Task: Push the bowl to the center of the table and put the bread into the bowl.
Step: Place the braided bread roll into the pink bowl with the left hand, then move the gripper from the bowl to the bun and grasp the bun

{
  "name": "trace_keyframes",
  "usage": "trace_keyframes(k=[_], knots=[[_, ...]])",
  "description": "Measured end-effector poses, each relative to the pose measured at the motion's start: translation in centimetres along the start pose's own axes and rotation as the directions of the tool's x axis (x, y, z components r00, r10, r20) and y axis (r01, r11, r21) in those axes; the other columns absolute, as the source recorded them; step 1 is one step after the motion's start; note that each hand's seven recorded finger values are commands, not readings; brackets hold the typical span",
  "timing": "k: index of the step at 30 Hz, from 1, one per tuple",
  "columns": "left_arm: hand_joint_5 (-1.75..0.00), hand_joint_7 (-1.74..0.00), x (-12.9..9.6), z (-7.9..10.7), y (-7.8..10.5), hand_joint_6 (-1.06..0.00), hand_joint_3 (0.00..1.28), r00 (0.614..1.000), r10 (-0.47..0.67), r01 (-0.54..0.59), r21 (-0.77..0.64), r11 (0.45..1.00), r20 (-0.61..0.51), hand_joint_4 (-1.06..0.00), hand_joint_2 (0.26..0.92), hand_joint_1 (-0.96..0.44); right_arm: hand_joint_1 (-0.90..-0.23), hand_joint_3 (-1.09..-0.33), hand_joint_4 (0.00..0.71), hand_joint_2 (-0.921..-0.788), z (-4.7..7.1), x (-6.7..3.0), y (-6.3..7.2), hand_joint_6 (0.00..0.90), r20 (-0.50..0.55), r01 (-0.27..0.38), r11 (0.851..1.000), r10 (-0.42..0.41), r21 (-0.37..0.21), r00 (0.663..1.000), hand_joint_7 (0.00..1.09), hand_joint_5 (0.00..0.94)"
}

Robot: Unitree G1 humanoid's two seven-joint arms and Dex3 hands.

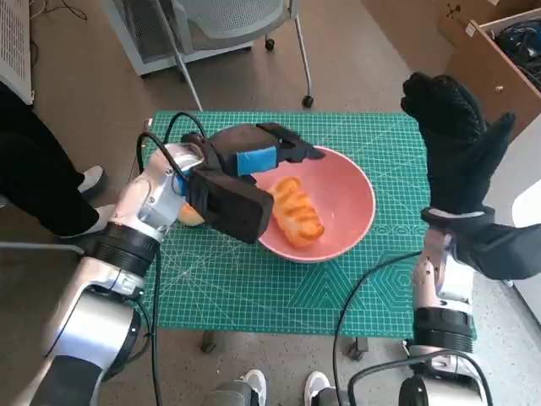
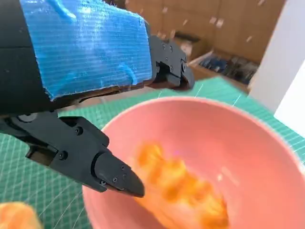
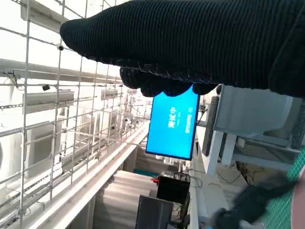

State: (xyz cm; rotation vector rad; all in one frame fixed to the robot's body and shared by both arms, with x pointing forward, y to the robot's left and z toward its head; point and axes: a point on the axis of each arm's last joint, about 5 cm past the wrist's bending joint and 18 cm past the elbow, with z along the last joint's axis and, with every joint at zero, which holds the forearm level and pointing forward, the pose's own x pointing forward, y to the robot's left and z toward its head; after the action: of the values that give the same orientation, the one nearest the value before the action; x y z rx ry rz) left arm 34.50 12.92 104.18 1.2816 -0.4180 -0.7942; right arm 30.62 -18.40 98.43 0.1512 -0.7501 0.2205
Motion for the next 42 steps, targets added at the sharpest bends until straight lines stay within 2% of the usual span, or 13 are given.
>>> trace_keyframes(k=[11,19,25,31,36,42], knots=[[0.00,-0.02,-1.6,-0.5,0.7,-0.18,0.02,0.993,0.110,-0.108,-0.058,0.992,0.036,0.00,0.842,-0.65,-0.515,-0.586,0.350,-0.921,-0.4,0.32,0.3,0.228,-0.015,-0.011,1.000,0.012,0.027,1.000,0.42,0.001],[0.00,-0.03,-4.4,-1.6,1.8,-0.18,0.02,0.981,0.192,-0.192,-0.058,0.980,0.009,0.00,0.858,-0.66,-0.530,-0.580,0.351,-0.921,-0.6,0.32,0.3,0.225,-0.022,-0.027,0.999,0.028,0.039,0.999,0.42,0.001],[0.00,-0.03,-7.9,-3.0,2.4,-0.19,0.01,0.969,0.227,-0.232,-0.047,0.972,-0.094,0.00,0.846,-0.60,-0.531,-0.577,0.351,-0.921,-0.7,0.31,0.2,0.223,-0.026,-0.023,0.998,0.024,0.051,0.999,0.42,0.001],[-0.01,-0.04,-11.0,-3.7,2.3,-0.20,0.00,0.950,0.234,-0.242,-0.017,0.970,-0.207,-0.01,0.833,-0.56,-0.515,-0.578,0.351,-0.921,-0.7,0.34,0.1,0.227,-0.027,-0.015,0.998,0.017,0.054,0.999,0.42,0.001],[-0.01,-0.03,-12.5,-3.9,1.8,-0.20,0.00,0.934,0.225,-0.239,-0.014,0.971,-0.277,-0.02,0.830,-0.51,-0.511,-0.579,0.355,-0.921,-0.8,0.37,0.1,0.235,-0.032,-0.011,0.998,0.012,0.058,0.999,0.42,0.003],[-0.01,-0.03,-13.1,-4.1,0.9,-0.20,0.00,0.918,0.182,-0.212,-0.048,0.976,-0.352,-0.03,0.835,-0.50,-0.512,-0.564,0.361,-0.921,-0.9,0.72,0.2,0.241,-0.033,-0.018,0.998,0.021,0.066,0.999,0.42,0.004]])
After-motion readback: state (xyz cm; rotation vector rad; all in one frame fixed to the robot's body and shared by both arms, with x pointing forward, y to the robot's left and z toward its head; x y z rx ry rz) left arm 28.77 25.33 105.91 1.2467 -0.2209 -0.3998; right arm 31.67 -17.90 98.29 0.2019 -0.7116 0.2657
